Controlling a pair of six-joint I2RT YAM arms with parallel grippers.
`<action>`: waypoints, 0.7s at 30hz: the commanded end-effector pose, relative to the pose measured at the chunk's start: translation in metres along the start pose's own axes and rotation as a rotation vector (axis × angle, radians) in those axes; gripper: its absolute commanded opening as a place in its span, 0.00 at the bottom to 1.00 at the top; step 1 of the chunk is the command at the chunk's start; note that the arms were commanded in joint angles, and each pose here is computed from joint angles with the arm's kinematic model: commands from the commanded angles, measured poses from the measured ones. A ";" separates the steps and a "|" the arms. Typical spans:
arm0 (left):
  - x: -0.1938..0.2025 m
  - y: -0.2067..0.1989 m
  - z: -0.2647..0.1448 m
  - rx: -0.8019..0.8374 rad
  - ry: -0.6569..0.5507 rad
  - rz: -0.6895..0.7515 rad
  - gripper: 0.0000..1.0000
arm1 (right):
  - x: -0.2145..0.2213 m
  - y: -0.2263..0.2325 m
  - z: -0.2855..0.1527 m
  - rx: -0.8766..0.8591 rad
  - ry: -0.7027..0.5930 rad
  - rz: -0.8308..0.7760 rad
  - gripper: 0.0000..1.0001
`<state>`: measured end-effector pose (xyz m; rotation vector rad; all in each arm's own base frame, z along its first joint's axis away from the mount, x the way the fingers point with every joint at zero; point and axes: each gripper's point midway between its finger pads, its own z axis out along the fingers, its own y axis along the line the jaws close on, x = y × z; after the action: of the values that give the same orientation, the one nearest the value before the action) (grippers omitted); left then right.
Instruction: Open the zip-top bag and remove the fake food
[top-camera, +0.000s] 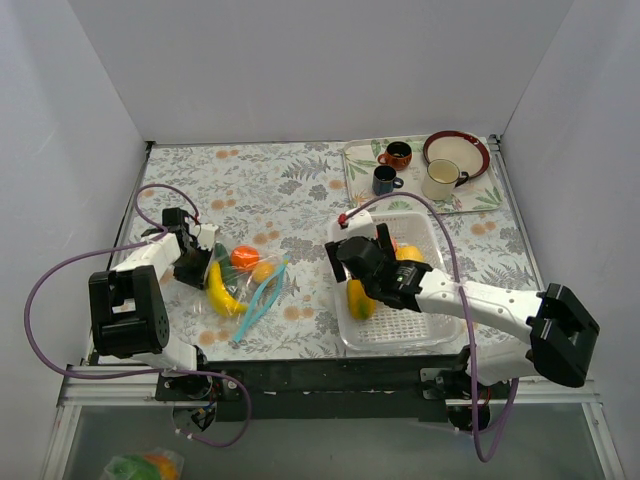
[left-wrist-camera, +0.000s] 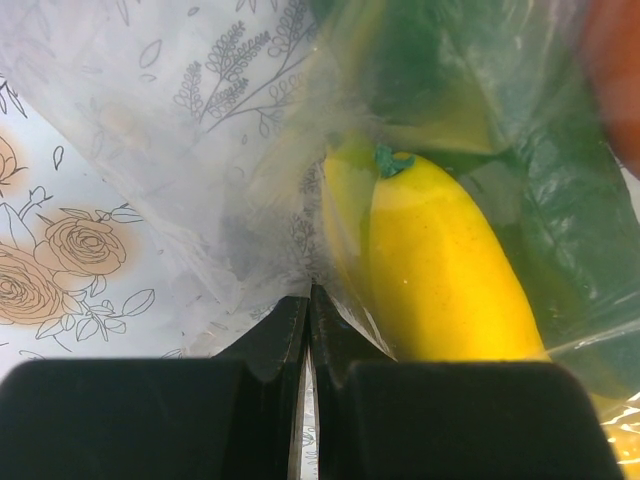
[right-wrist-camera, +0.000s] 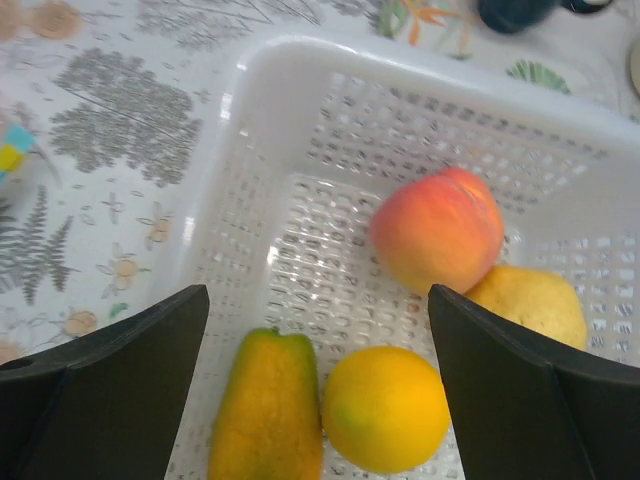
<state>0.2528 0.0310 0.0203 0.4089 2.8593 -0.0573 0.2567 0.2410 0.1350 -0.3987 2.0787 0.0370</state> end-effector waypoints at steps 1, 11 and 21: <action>-0.009 0.000 -0.005 0.003 -0.034 0.002 0.00 | -0.060 0.058 -0.021 -0.179 -0.153 -0.066 0.96; -0.008 0.000 -0.002 0.002 -0.032 0.003 0.00 | -0.017 0.195 -0.037 -0.577 -0.163 -0.241 0.01; -0.005 0.001 -0.005 -0.010 -0.034 0.010 0.00 | 0.005 0.257 0.000 -0.789 -0.092 -0.171 0.07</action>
<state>0.2532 0.0309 0.0204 0.4056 2.8579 -0.0575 0.1678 0.4405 0.0733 -1.0794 1.9214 0.5646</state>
